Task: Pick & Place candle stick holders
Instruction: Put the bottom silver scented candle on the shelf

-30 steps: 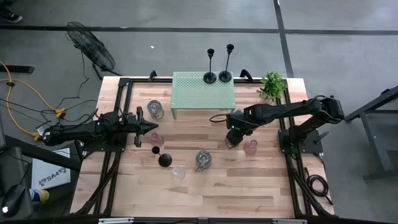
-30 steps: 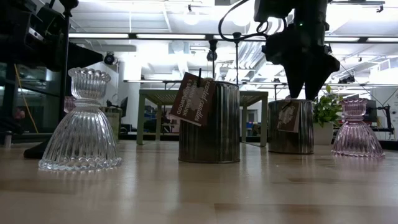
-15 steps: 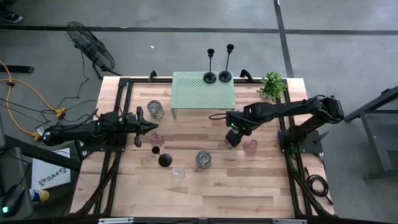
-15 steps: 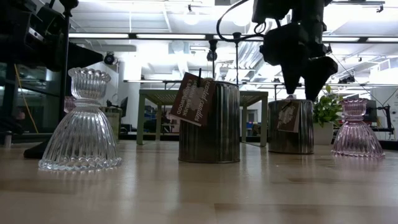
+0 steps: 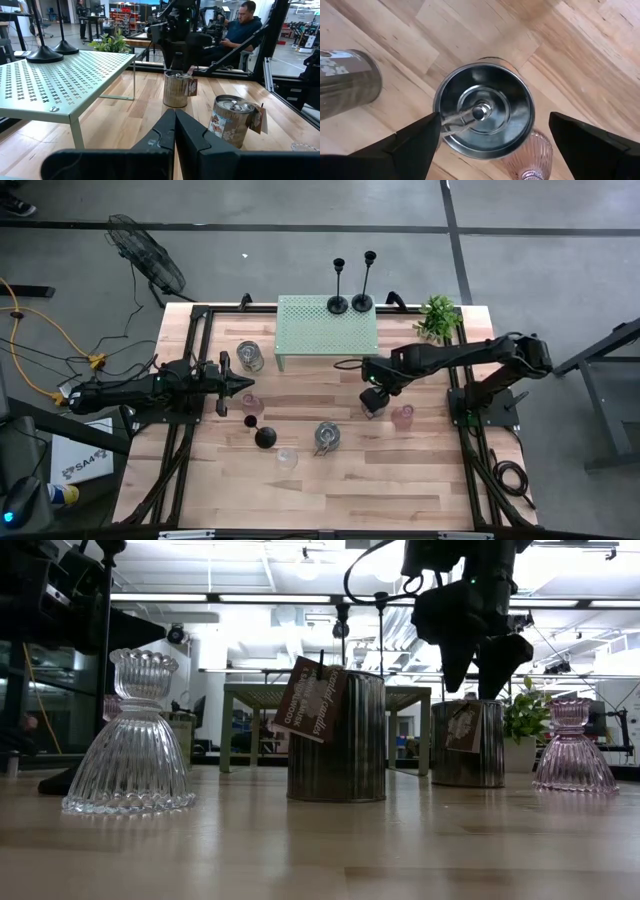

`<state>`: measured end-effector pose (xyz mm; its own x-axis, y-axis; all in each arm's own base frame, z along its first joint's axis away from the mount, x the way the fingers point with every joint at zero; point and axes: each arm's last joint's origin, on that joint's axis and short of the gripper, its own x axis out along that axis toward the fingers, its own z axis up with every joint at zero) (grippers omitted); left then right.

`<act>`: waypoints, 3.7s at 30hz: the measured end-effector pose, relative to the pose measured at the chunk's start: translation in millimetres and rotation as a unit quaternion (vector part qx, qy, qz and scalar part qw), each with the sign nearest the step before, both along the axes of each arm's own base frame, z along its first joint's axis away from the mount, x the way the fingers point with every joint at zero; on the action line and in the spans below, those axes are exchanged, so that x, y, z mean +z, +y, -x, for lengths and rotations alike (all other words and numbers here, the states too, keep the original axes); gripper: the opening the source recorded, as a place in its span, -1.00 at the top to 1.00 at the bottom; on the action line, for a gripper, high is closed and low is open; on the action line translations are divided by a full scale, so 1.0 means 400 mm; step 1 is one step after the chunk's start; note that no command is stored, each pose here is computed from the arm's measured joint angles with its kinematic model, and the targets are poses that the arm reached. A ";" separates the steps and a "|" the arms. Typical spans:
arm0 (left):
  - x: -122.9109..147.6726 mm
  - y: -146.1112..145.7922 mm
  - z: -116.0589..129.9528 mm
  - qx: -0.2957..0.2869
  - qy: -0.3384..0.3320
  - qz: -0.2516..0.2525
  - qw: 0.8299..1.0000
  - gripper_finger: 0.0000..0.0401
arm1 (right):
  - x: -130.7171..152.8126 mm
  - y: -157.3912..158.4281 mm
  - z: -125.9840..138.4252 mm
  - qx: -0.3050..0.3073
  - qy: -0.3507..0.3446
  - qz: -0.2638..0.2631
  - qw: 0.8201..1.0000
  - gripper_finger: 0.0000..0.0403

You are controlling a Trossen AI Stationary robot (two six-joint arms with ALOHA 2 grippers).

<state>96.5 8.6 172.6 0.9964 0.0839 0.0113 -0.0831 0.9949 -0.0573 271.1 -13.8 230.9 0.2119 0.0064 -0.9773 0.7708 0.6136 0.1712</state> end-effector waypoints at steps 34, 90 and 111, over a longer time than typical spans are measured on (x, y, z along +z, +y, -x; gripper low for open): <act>0.000 0.000 0.000 0.000 0.000 0.000 1.000 1.00 | -0.052 -0.065 -0.021 -0.009 0.020 -0.100 0.995 -0.80; 0.001 0.000 0.000 0.000 0.000 0.000 1.000 1.00 | 0.050 0.046 0.012 0.033 -0.064 -0.019 0.997 -0.80; 0.001 0.000 0.000 0.000 0.000 0.000 1.000 1.00 | 0.063 0.118 -0.014 0.139 -0.133 0.028 0.981 -0.80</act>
